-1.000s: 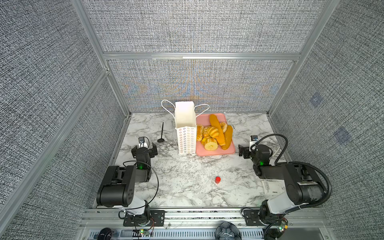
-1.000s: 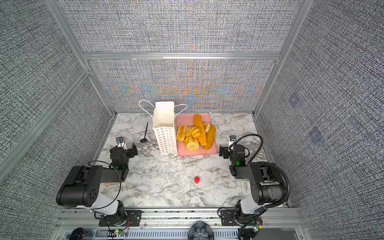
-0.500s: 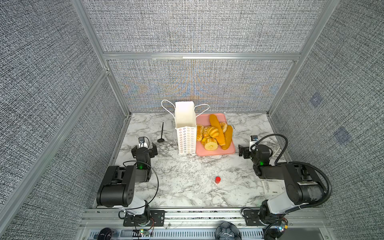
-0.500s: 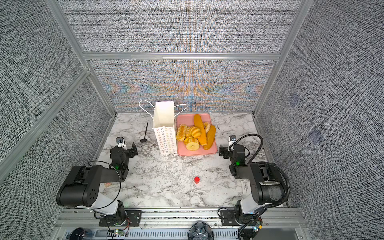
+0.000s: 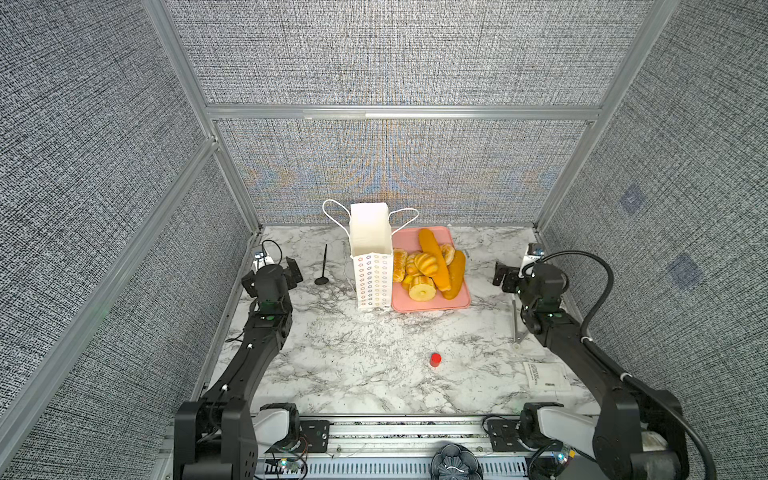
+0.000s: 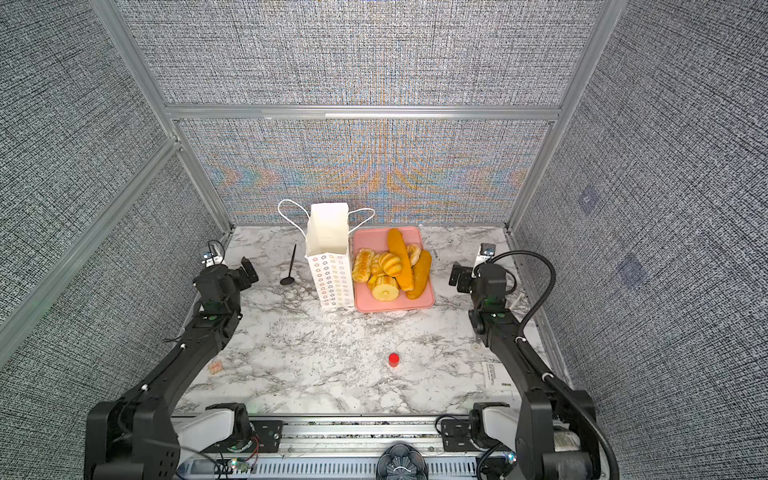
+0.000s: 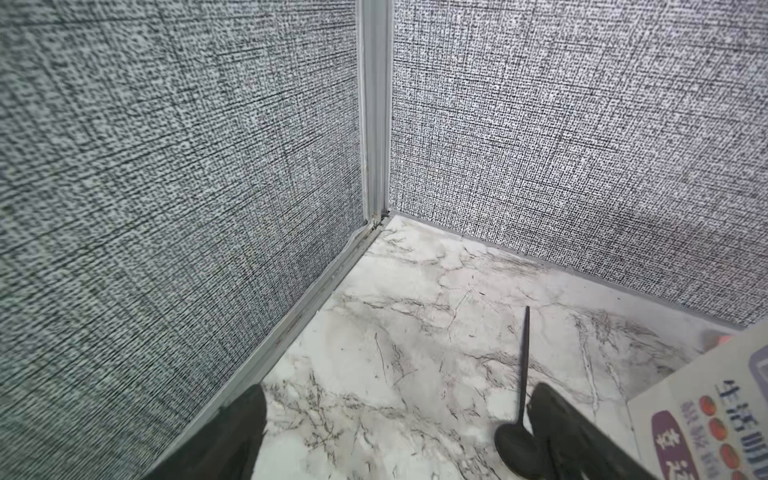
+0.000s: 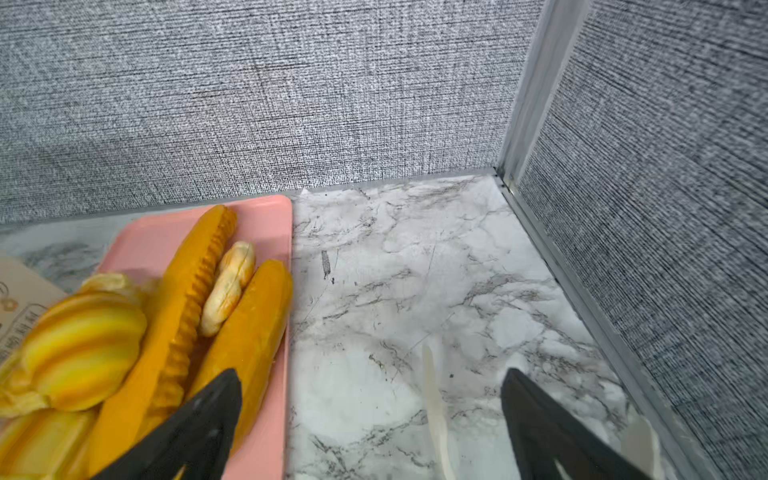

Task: Place the fake bread into the paper bag
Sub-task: 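Reach the left gripper to the bag rim while the right gripper rises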

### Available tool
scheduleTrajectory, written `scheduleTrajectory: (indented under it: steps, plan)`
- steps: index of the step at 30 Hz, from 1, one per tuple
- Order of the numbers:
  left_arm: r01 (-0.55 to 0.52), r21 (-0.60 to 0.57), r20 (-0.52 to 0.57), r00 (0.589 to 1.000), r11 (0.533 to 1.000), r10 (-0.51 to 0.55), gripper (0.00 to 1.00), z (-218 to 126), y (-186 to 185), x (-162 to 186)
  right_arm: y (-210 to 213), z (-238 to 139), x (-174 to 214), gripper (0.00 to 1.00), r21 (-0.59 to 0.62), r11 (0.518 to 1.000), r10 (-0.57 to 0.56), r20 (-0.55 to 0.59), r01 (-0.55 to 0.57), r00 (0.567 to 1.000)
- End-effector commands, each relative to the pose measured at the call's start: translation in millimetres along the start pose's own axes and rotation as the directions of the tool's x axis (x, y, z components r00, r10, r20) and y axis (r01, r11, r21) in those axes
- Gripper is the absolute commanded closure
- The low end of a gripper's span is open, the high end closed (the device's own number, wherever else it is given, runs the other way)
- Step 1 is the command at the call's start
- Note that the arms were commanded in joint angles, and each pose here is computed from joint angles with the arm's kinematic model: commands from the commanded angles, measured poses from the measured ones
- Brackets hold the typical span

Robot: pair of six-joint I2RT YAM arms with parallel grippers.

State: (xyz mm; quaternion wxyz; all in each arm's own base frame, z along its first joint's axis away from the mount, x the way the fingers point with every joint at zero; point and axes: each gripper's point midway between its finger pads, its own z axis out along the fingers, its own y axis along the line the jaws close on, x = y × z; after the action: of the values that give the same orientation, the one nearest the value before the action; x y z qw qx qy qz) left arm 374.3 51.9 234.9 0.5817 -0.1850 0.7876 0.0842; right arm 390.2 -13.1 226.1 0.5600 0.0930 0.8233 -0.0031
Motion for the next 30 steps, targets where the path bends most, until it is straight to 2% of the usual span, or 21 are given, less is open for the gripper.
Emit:
scheduleTrajectory:
  steps: [1, 3, 5, 8, 9, 10, 12, 15, 18, 21, 24, 27, 30]
  plan:
    - [0.010, -0.014, -0.278, 0.961, 1.000, -0.013, 0.01, -30.3, 11.8, 46.7, -11.4, -33.5, 58.0, 0.01, 0.102, 0.988, 0.144, -0.369, -0.114, 0.918]
    - [0.074, 0.020, -0.303, 0.951, 0.997, -0.064, 0.01, -46.7, 6.6, 39.8, 1.1, -47.1, 55.4, 0.01, 0.050, 0.986, 0.164, -0.416, -0.158, 0.894]
    - [0.140, 0.023, -0.318, 0.940, 0.990, -0.125, 0.01, -62.5, 7.3, 35.4, 1.8, -59.3, 55.1, 0.01, 0.077, 0.964, 0.263, -0.422, -0.255, 0.868]
    - [0.273, -0.011, -0.293, 0.919, 0.962, -0.264, 0.01, -86.8, 16.5, 25.4, 18.3, -78.0, 48.8, 0.01, -0.017, 0.915, 0.350, -0.462, -0.403, 0.815]
    - [0.337, -0.031, -0.287, 0.899, 0.941, -0.331, 0.01, -96.0, 20.1, 22.7, 22.7, -84.9, 46.1, 0.01, -0.036, 0.902, 0.364, -0.477, -0.431, 0.800]
    - [0.371, -0.012, -0.292, 0.887, 0.929, -0.358, 0.01, -103.8, 17.6, 18.5, 27.7, -91.5, 45.7, 0.02, -0.054, 0.893, 0.364, -0.498, -0.447, 0.788]
    - [0.414, 0.033, -0.335, 0.862, 0.910, -0.381, 0.01, -115.0, 7.4, 13.2, 39.1, -105.6, 30.7, 0.10, -0.115, 0.879, 0.347, -0.510, -0.462, 0.787]
    - [0.442, 0.090, -0.452, 0.817, 0.893, -0.359, 0.04, -125.7, -13.6, 11.8, 48.4, -126.8, 17.7, 0.14, -0.174, 0.865, 0.329, -0.511, -0.470, 0.795]
    - [0.462, 0.140, -0.567, 0.763, 0.876, -0.312, 0.13, -134.6, -35.3, 9.8, 51.5, -146.7, 3.8, 0.06, -0.206, 0.856, 0.330, -0.487, -0.474, 0.808]
    - [0.474, 0.166, -0.630, 0.726, 0.865, -0.277, 0.18, -142.1, -48.3, 2.6, 55.6, -159.9, -3.9, 0.05, -0.214, 0.851, 0.327, -0.497, -0.479, 0.804]
    - [0.479, 0.192, -0.655, 0.713, 0.857, -0.251, 0.18, -148.7, -58.1, -6.4, 63.9, -169.1, -9.2, 0.05, -0.226, 0.860, 0.296, -0.512, -0.458, 0.807]
    - [0.479, 0.222, -0.671, 0.707, 0.849, -0.223, 0.18, -153.6, -72.1, -11.8, 71.1, -173.2, -13.6, 0.11, -0.228, 0.880, 0.252, -0.517, -0.415, 0.818]
    - [0.444, 0.262, -0.676, 0.718, 0.857, -0.166, 0.18, -157.8, -93.1, -17.0, 74.1, -172.6, -12.8, 0.17, -0.209, 0.902, 0.218, -0.536, -0.379, 0.815]
